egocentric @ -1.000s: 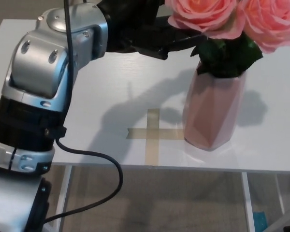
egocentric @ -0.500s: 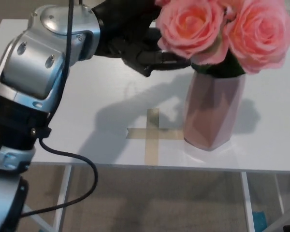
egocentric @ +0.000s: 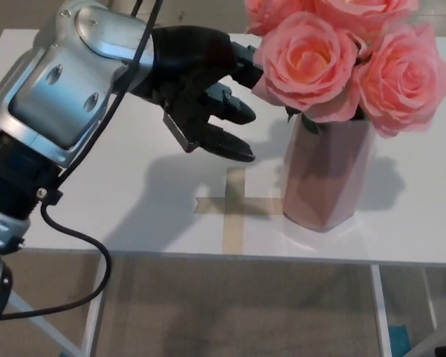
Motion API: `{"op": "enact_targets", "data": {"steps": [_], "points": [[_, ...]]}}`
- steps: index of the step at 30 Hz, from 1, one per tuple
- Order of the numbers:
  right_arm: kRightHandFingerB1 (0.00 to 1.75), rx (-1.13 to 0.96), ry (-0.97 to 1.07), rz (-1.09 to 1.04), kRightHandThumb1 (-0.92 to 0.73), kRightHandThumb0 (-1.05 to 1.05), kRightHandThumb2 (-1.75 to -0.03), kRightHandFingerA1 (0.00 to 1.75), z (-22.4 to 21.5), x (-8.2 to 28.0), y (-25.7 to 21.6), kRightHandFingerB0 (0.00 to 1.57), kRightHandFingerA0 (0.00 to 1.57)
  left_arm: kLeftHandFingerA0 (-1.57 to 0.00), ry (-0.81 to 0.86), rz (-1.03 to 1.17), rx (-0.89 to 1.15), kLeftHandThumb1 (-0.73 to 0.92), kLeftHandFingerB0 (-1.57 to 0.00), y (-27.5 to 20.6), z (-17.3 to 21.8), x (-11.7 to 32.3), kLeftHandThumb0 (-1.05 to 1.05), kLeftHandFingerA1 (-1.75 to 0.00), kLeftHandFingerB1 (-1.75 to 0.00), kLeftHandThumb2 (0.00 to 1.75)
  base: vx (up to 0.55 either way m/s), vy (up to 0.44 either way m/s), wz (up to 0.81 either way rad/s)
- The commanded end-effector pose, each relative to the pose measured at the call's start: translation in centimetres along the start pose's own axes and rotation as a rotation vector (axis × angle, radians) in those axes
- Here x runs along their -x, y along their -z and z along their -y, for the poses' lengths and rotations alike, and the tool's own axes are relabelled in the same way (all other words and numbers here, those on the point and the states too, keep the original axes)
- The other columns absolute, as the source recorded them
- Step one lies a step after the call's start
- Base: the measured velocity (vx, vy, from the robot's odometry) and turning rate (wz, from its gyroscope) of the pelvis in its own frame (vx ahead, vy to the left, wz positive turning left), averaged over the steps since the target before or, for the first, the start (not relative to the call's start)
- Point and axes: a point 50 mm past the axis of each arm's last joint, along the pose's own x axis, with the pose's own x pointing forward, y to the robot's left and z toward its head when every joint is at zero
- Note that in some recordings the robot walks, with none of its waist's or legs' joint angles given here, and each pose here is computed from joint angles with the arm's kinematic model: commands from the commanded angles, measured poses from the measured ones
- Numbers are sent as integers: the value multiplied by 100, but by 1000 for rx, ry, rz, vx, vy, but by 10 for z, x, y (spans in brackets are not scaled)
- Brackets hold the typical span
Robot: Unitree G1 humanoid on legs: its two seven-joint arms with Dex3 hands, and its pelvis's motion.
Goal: Use the left hand to pick up the rose and then lift and insert it into the pink vase.
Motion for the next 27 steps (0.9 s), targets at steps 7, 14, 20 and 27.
{"op": "enact_targets", "data": {"steps": [7, 14, 20, 27], "points": [[41, -12, -3, -22, -63, -27, -58, 44, 1, 1, 4, 61, 71, 0, 8, -36, -20, 36, 0, 6, 0, 5, -83, -7, -2, 60, 0, 0, 0], [41, -21, -6, -23, -62, -27, -58, 44, -1, 1, 6, 61, 71, 0, -8, -57, 36, 37, 0, 30, 6, 9, -83, -6, -2, 60, 0, 0, 0], [41, -4, 8, -26, -62, -27, -58, 44, -1, 3, 11, 61, 72, 0, -296, 139, 153, 32, 0, 99, 51, 44, -57, -23, -18, 78, 0, 0, -1], [41, 24, 19, -36, -62, -27, -58, 44, 1, 4, 17, 61, 72, -9, -408, 238, 232, 40, -11, 114, 101, 86, -57, -28, -24, 54, 0, 0, 0]]}}
